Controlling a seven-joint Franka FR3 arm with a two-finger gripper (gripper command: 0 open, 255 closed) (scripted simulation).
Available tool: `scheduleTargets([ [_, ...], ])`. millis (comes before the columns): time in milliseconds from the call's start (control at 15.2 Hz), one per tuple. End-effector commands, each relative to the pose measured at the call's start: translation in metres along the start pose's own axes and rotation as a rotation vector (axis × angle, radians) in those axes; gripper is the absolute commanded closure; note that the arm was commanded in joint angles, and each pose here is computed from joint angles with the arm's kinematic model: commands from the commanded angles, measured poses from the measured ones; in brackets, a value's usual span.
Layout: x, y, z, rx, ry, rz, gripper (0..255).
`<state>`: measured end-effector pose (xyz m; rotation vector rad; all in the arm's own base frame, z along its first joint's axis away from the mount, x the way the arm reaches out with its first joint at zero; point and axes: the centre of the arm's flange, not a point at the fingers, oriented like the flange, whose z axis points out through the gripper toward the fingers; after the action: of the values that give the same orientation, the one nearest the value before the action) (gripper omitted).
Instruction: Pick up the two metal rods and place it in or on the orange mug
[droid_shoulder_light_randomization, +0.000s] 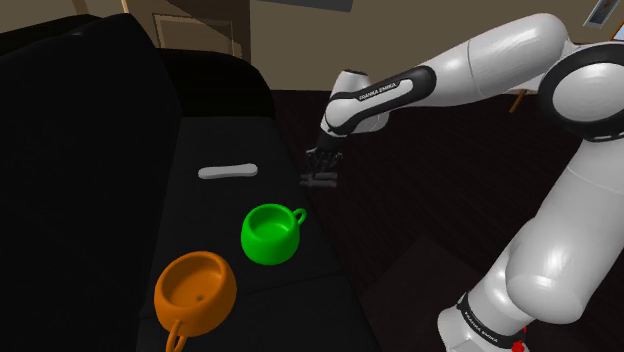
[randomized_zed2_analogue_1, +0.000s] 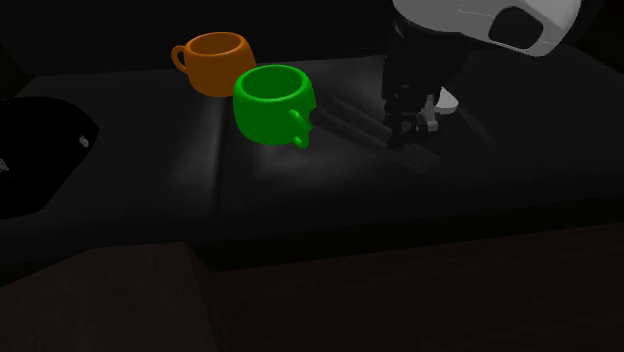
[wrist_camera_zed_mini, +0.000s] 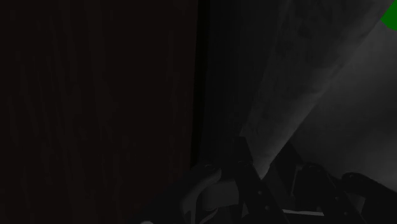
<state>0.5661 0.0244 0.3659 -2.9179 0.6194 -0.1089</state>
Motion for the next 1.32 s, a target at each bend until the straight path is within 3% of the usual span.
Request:
scheduleTargets([
  [0, -0.001, -0.002, -0.011, 0.0, 0.0, 0.0, 255],
  [858, 0.002, -0.013, -0.075, 0.0, 0.0, 0.0, 255],
  [1254, -0.048, -0.073, -0.067, 0.0, 0.0, 0.0, 255],
])
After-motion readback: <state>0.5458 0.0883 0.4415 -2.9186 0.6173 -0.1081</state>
